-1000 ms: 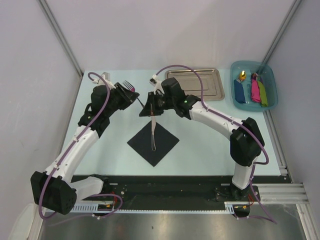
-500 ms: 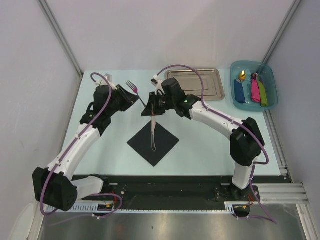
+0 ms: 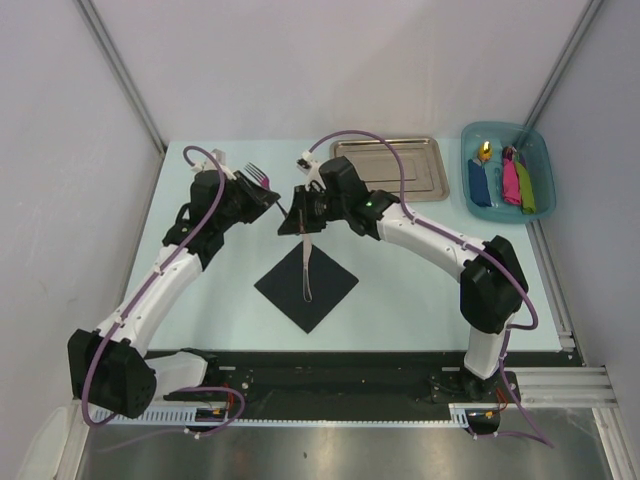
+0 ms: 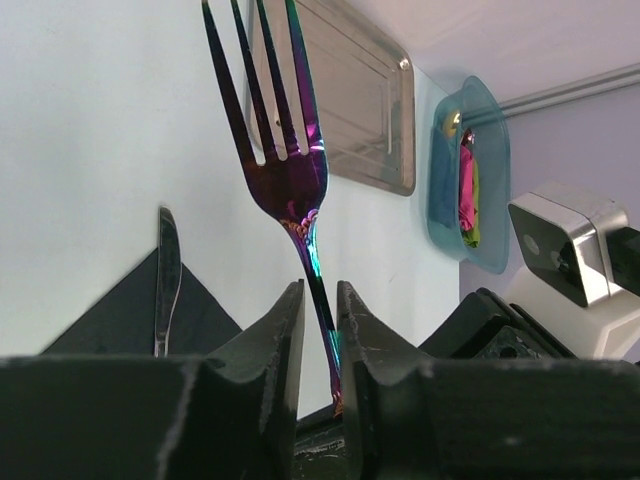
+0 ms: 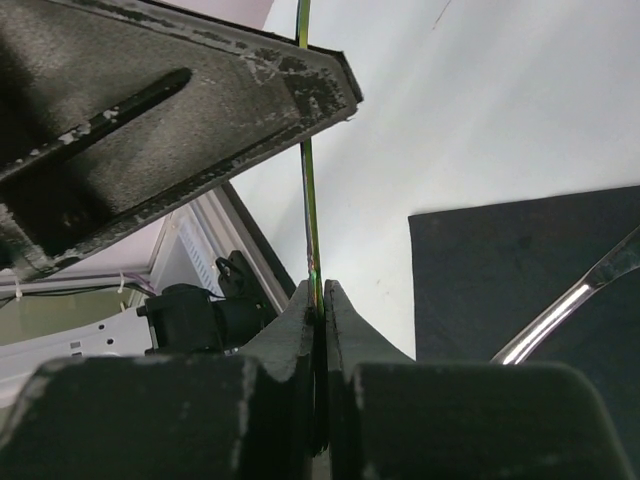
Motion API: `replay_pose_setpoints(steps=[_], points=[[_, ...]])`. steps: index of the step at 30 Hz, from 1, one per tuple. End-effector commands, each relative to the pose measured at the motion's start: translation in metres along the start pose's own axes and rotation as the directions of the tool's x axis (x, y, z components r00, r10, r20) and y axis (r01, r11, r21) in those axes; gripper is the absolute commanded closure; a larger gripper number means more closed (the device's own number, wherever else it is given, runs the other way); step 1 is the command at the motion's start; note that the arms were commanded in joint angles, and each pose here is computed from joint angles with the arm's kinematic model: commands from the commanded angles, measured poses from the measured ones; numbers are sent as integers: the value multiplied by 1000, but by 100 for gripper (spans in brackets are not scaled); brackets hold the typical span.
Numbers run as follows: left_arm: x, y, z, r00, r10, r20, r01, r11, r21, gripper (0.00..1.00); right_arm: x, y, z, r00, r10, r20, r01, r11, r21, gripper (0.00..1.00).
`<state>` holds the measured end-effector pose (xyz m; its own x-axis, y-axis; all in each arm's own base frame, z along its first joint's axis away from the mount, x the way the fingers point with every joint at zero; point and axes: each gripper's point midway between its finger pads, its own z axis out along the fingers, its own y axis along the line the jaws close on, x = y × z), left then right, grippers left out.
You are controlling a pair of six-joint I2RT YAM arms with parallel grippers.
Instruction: Place the utensils on the paper napkin and roll it up
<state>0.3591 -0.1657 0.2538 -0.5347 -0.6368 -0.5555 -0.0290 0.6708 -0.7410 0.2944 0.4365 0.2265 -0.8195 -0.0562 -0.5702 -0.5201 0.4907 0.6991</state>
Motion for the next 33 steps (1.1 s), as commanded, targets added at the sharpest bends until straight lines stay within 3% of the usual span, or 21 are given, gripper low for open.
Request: replay_pose_setpoints(steps=[1, 4, 5, 6, 8, 9, 14, 15, 21, 26, 33], points=[[-3, -12, 0, 1000, -10, 3, 10, 999, 46, 80, -15, 22, -3, 999, -33, 35, 34, 998, -52, 100], [-1, -11, 0, 1000, -6, -7, 6, 999, 48, 98, -14, 20, -2, 999, -35, 32, 36, 998, -50, 100], [2, -9, 0, 1000, -1, -20, 2, 999, 42, 100, -16, 18, -2, 999, -35, 35, 37, 998, -49, 95], [3, -7, -1, 1000, 4, -26, -3, 999, 39, 100, -16, 17, -3, 999, -36, 31, 38, 998, -52, 74], [12, 3, -2, 998, 25, -58, -24, 1000, 18, 100, -20, 13, -8, 998, -50, 39, 52, 997, -51, 53], [15, 5, -4, 997, 33, -66, -31, 999, 19, 100, -25, 6, -13, 997, -56, 49, 58, 997, -43, 36], [55, 39, -9, 980, 75, -183, -79, 997, -16, 100, -30, -31, -39, 989, -138, 48, 136, 990, 45, 9], [63, 42, -10, 976, 83, -203, -87, 996, -14, 100, -33, -41, -49, 984, -173, 53, 169, 983, 67, 0], [105, 62, 0, 933, 151, -326, -171, 985, -32, 100, -23, -88, -76, 965, -263, -4, 260, 951, 167, 0], [135, 79, 16, 871, 190, -454, -248, 966, -71, 100, -32, -115, -96, 972, -235, 7, 228, 949, 217, 0], [148, 92, 33, 867, 189, -462, -265, 959, -103, 100, -39, -115, -102, 973, -228, 34, 218, 956, 196, 0]])
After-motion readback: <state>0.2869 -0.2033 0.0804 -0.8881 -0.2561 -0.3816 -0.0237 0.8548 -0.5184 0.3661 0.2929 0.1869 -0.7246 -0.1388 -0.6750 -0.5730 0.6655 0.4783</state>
